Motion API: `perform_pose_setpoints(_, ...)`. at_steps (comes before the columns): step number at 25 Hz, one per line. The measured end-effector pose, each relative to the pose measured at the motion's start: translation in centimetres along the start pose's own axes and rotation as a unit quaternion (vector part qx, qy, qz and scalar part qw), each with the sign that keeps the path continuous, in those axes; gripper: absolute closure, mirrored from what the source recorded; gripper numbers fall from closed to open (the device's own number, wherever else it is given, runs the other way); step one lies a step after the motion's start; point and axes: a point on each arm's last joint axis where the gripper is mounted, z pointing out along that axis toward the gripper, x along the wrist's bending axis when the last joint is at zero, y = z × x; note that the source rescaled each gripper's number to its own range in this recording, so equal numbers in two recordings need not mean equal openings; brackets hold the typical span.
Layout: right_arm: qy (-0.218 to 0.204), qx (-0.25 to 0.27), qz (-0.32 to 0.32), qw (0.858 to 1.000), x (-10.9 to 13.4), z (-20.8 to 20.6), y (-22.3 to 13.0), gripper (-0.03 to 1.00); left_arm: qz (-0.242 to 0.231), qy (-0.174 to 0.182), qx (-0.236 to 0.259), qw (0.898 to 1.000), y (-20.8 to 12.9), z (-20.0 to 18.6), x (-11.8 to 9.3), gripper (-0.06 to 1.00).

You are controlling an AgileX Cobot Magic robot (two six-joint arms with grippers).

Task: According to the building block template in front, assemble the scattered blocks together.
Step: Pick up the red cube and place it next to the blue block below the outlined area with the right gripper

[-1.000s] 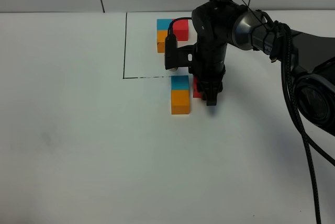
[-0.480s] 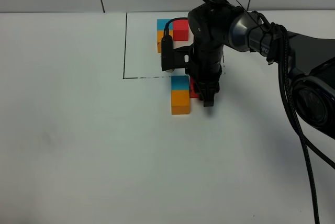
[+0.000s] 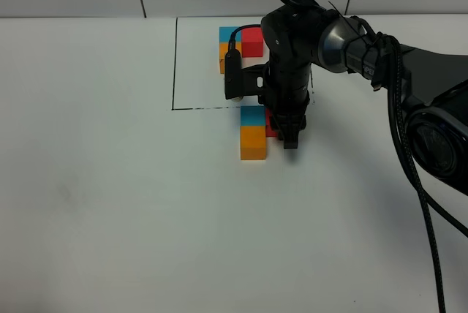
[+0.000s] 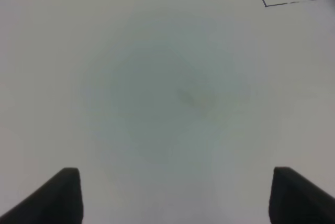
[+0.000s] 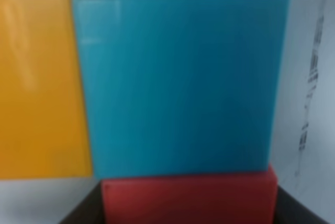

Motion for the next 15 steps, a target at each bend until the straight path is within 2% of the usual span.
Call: perform_pose_setpoints(15, 0.000, 0.000, -0.016, 1.000, -0.01, -0.01, 0.05, 0.97, 0.000, 0.000, 0.000, 1.000, 0.00, 0.00, 0.00, 0.28)
